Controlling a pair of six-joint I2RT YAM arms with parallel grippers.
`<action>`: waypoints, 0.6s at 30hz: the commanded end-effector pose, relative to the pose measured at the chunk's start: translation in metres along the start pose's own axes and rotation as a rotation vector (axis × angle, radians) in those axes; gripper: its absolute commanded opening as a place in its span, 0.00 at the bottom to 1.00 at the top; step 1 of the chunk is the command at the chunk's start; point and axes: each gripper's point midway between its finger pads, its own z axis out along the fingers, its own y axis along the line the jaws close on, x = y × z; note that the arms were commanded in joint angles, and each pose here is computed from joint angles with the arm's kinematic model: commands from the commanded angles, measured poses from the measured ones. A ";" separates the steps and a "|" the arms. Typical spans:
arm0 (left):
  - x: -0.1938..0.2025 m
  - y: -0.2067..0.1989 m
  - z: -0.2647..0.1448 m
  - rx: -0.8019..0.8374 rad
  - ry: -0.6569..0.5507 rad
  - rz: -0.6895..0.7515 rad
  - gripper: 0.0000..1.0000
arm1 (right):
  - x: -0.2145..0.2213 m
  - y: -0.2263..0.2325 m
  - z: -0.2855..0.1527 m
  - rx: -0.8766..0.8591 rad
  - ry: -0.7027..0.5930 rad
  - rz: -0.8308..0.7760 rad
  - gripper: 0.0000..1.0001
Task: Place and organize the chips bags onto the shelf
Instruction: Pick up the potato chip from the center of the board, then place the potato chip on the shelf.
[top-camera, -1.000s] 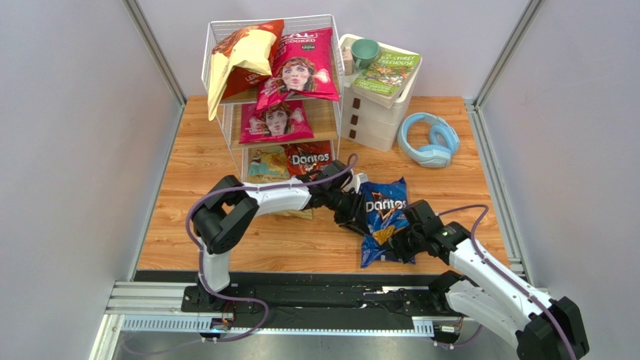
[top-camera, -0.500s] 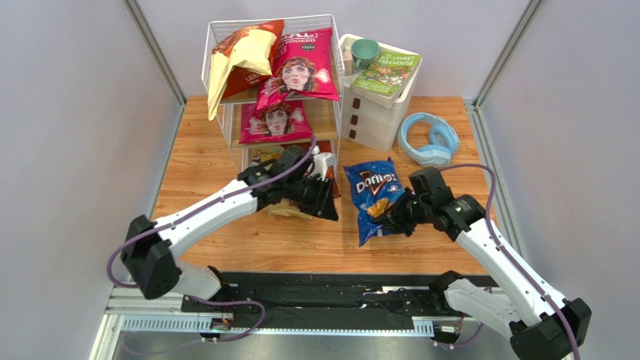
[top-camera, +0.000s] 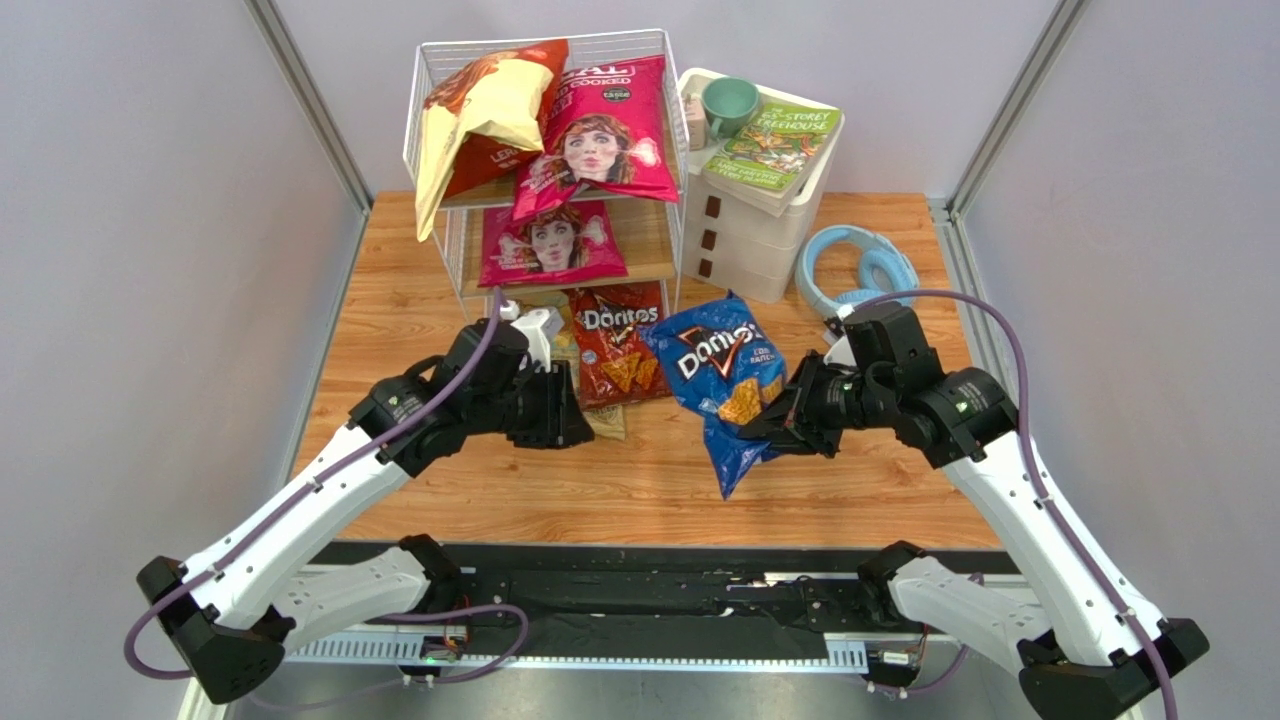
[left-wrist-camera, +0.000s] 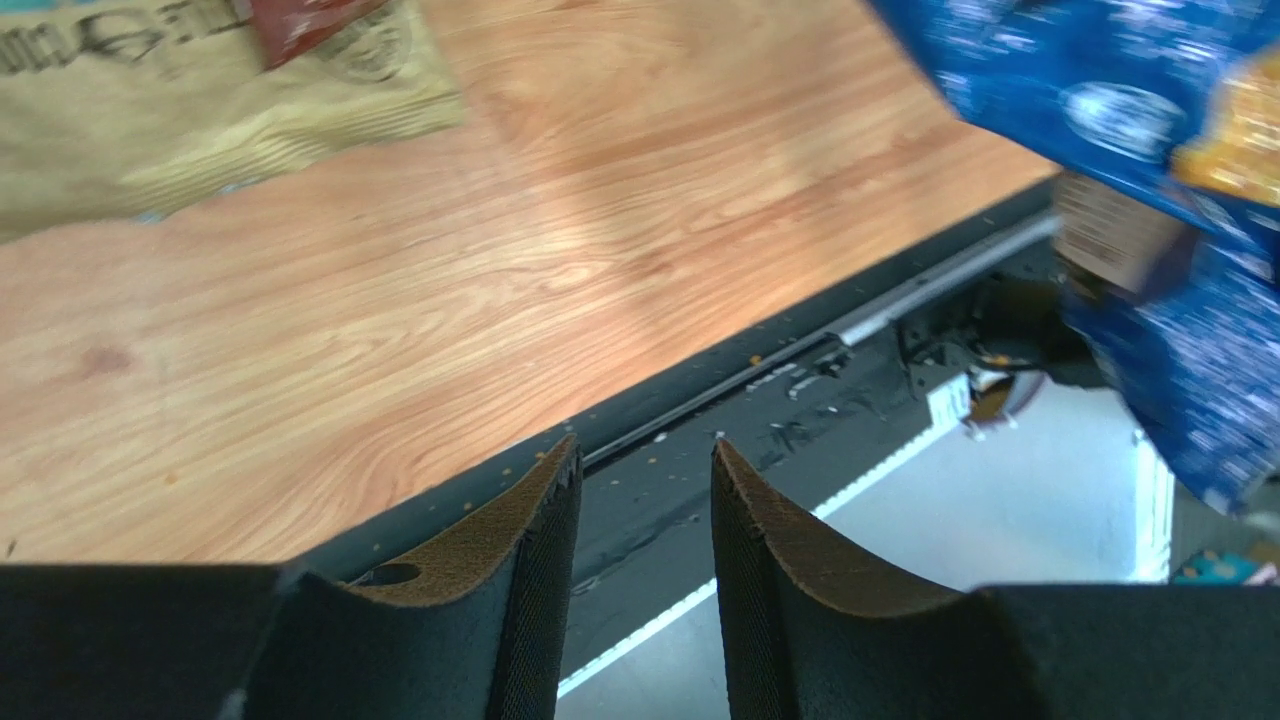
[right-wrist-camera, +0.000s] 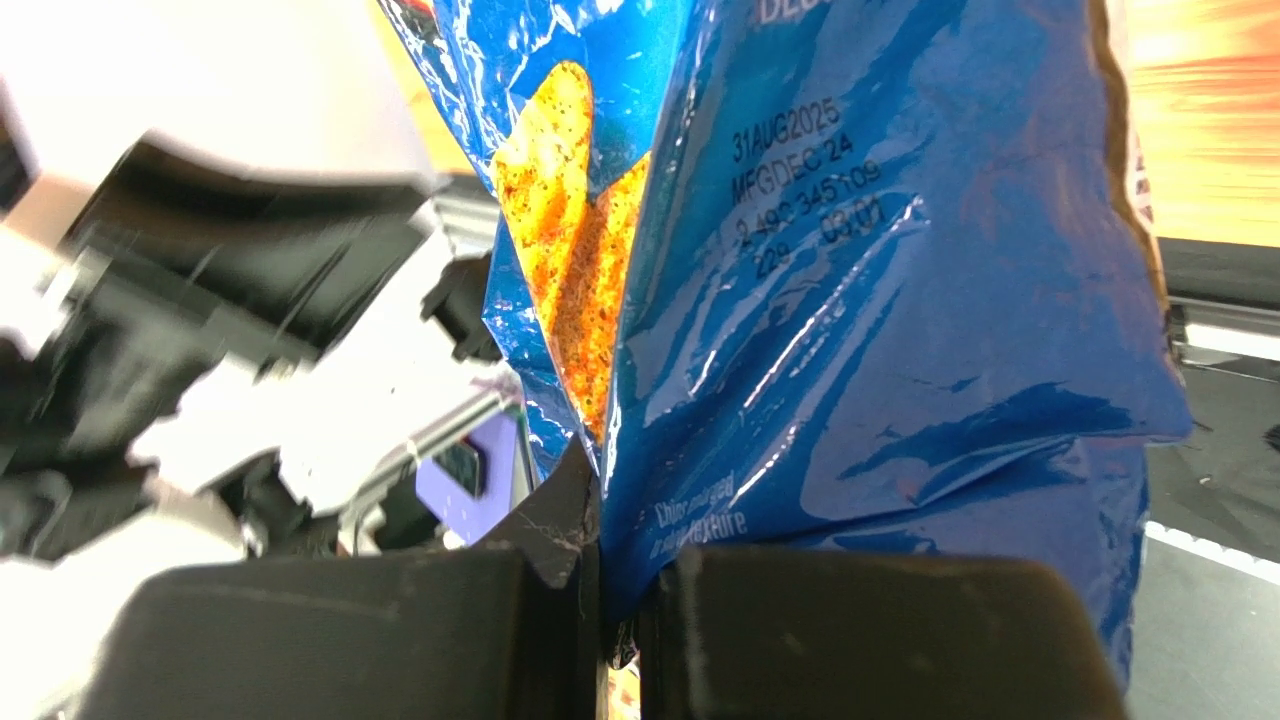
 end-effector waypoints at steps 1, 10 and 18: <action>0.006 0.029 0.002 -0.133 0.011 -0.084 0.43 | 0.012 0.035 -0.026 -0.138 0.041 -0.122 0.00; 0.004 0.053 -0.006 -0.214 -0.023 -0.166 0.43 | 0.024 0.090 -0.058 -0.273 0.096 -0.240 0.00; 0.019 0.090 -0.025 -0.367 -0.079 -0.336 0.52 | 0.011 0.140 -0.052 -0.419 0.070 -0.297 0.00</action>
